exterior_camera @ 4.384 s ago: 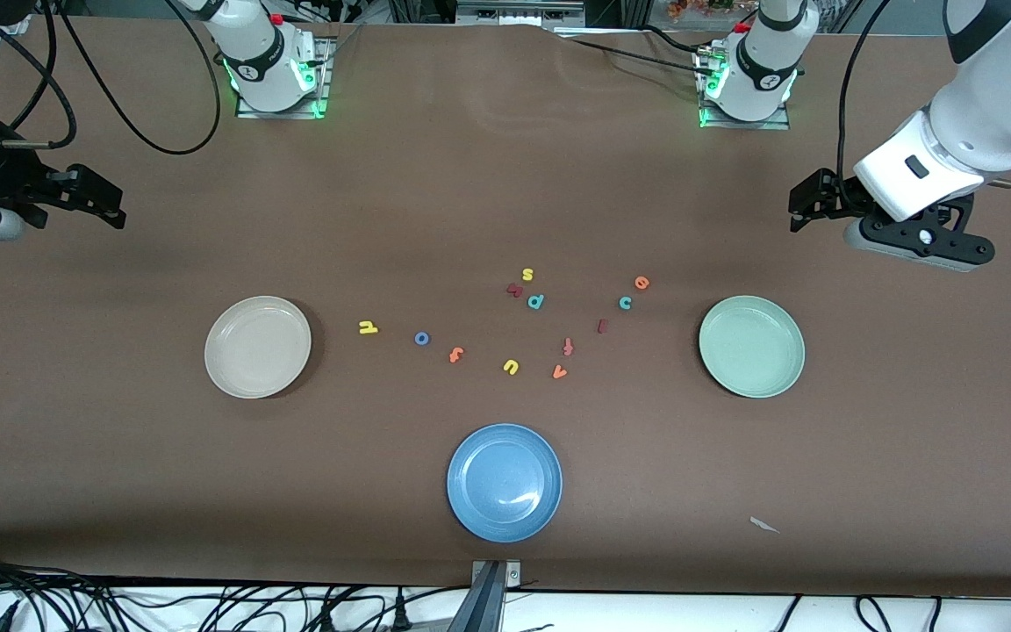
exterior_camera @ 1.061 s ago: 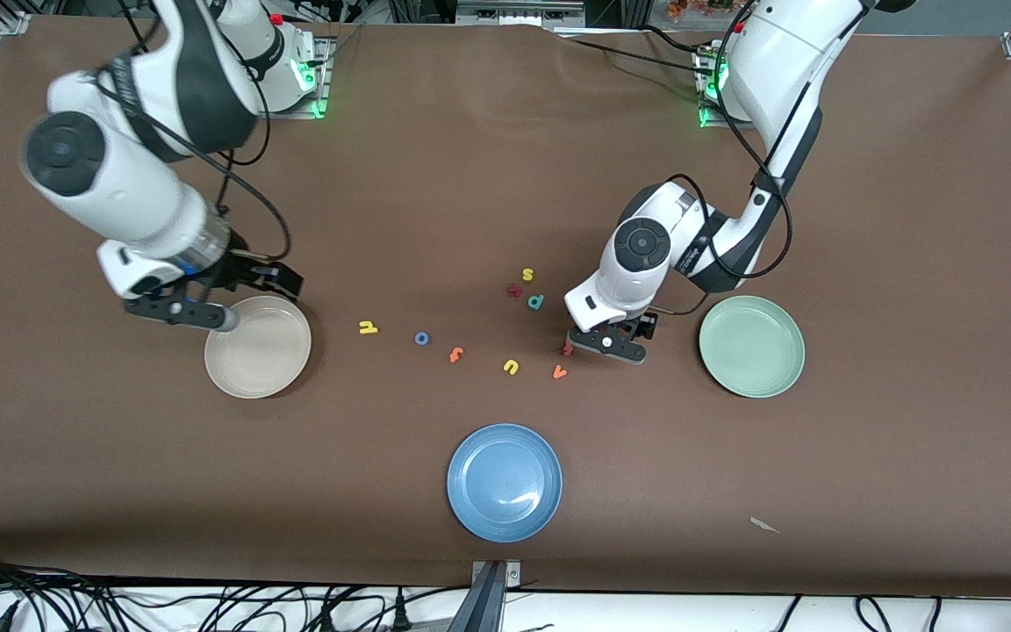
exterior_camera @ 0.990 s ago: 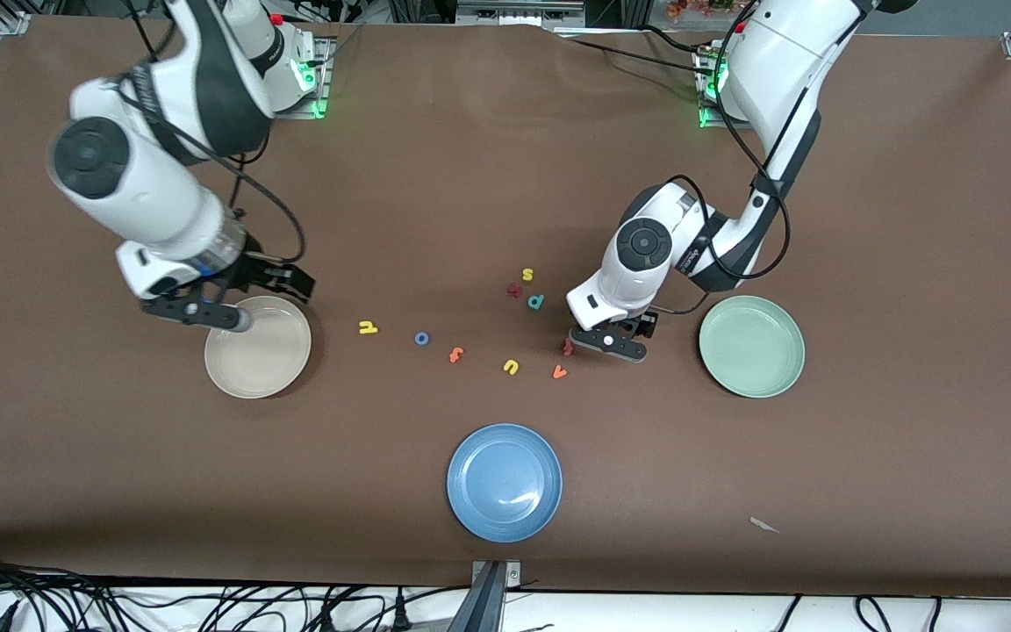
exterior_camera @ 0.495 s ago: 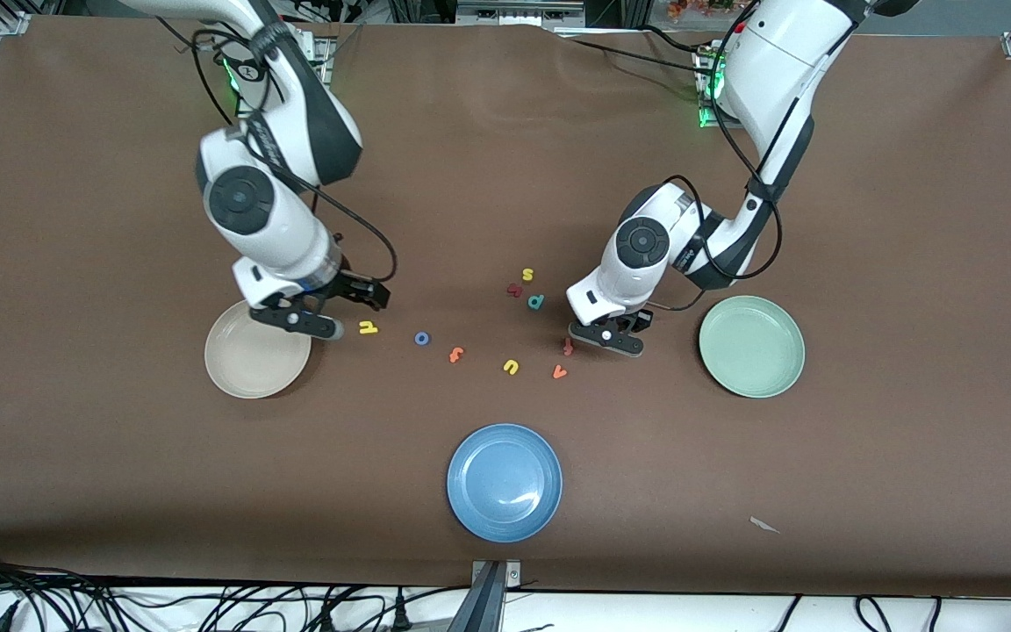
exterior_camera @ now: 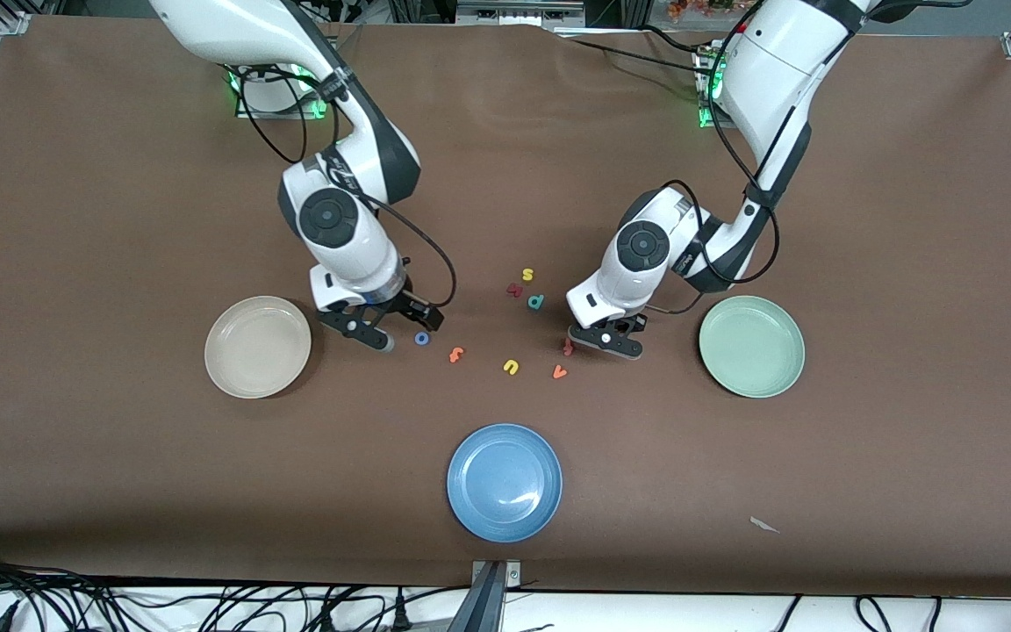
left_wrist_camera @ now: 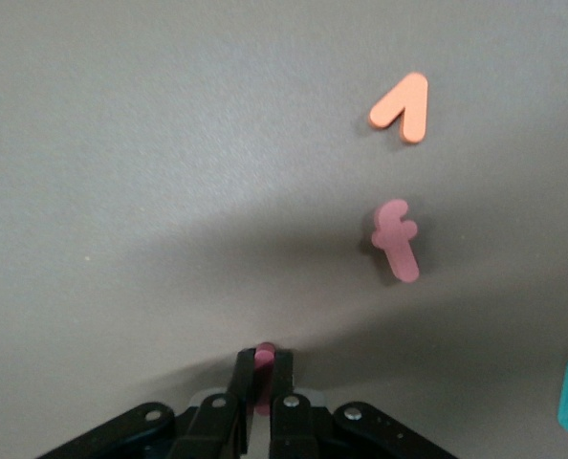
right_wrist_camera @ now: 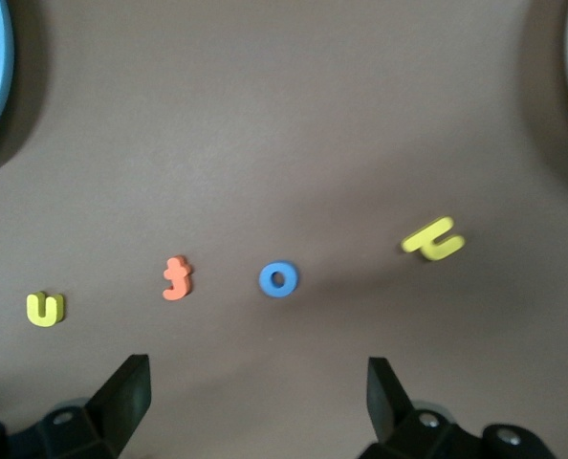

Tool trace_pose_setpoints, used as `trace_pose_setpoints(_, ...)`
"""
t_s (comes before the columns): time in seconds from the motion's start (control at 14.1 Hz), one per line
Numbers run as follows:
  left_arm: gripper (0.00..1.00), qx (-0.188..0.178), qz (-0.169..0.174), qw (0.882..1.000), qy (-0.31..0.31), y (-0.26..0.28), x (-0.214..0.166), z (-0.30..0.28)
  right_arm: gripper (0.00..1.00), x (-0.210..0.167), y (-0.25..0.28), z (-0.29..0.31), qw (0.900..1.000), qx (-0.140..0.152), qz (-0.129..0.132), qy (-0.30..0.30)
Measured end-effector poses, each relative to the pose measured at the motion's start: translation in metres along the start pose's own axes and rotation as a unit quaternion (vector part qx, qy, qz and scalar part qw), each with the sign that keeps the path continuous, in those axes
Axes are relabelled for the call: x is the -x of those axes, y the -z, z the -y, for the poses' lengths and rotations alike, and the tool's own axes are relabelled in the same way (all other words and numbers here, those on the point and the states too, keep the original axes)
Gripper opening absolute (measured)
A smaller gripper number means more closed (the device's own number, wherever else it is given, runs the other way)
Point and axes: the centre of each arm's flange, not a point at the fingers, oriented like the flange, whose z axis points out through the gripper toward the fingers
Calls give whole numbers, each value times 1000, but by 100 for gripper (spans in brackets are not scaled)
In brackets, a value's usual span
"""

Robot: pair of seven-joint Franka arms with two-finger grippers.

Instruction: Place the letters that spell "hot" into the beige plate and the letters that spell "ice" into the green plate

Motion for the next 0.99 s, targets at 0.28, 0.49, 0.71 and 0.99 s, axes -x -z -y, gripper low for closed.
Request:
trace_pose_setpoints(0.28, 10, -16, 7, 1000, 19, 43, -18, 33, 100, -2, -26, 7, 1000, 20, -12, 13)
trace_pose_setpoints(0.49, 10, -27, 15, 999, 32, 76, -30, 87, 100, -14, -52, -1, 999, 36, -6, 25)
trace_pose_setpoints(0.71, 10, -28, 25, 999, 28, 74, -31, 170, 100, -22, -75, -5, 998, 45, 1, 32)
trace_pose_setpoints(0.99, 10, -20, 53, 998, 38, 44, -16, 238, 100, -21, -83, -4, 998, 48, 4, 41)
